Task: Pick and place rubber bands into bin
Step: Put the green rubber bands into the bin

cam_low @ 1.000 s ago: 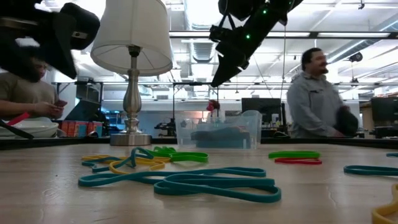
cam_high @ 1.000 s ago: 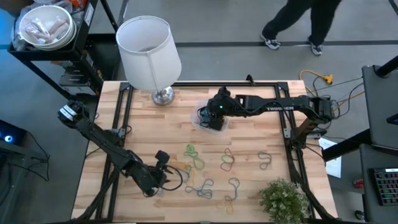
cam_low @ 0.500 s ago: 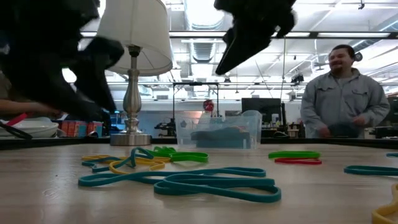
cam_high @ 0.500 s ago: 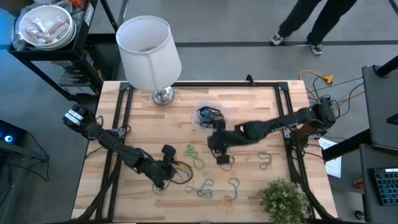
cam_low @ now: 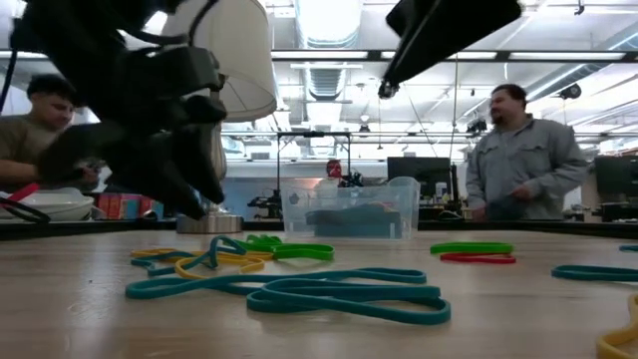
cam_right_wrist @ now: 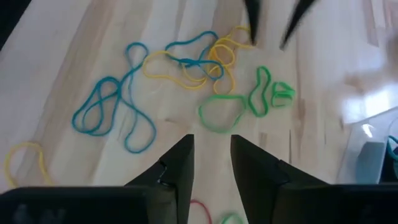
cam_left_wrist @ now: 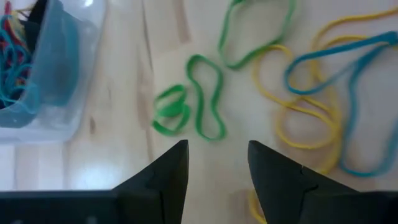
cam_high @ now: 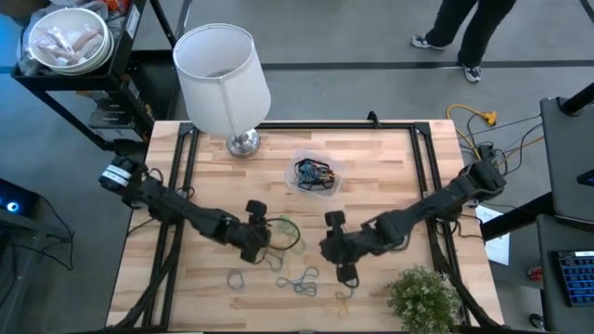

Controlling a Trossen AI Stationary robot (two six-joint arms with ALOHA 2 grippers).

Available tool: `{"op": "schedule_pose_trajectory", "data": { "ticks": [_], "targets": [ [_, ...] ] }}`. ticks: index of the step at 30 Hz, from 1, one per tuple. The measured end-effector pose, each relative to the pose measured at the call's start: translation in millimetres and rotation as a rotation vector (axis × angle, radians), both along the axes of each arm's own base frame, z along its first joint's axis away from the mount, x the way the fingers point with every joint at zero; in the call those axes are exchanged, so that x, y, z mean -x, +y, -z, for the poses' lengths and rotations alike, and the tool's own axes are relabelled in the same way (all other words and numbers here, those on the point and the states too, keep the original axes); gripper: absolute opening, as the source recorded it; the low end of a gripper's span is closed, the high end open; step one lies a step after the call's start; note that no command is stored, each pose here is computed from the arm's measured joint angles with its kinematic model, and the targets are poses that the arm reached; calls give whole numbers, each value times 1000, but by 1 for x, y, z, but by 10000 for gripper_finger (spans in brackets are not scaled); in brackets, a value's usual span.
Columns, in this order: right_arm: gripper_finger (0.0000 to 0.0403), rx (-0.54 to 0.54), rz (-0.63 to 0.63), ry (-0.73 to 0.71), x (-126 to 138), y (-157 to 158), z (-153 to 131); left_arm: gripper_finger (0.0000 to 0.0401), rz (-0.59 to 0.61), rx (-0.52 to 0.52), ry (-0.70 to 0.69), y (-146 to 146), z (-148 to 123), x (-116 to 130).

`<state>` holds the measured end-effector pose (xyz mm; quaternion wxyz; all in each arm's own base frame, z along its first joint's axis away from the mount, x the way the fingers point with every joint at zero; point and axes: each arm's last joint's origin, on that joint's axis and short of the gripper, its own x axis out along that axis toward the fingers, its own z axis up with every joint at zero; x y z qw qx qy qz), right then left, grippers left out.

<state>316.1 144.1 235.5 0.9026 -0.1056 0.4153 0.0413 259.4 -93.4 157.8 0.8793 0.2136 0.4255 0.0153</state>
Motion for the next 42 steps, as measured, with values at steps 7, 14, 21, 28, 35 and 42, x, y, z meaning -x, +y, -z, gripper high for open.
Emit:
{"op": "schedule_pose_trajectory", "data": {
  "ticks": [7, 14, 21, 28, 35, 42],
  "targets": [
    [85, 12, -31, -3, 6, 12, 1, 150, 46, 19, 10, 11, 11, -15],
    [72, 8, -30, -7, 6, 13, 0, 150, 34, 82, 51, 25, 24, -25],
    [69, 7, -30, -10, 6, 13, -1, 124, 3, 157, 63, 38, 28, -30],
    [71, 7, -30, -10, 6, 13, -1, 15, 27, 146, 73, 39, 27, -29],
    [64, 7, -30, -10, 6, 13, -1, 1, 26, 94, 74, 41, 25, -29],
    [65, 10, -29, -2, 7, 13, 0, 0, 27, 52, -25, 39, -1, -30]
  ]
}}
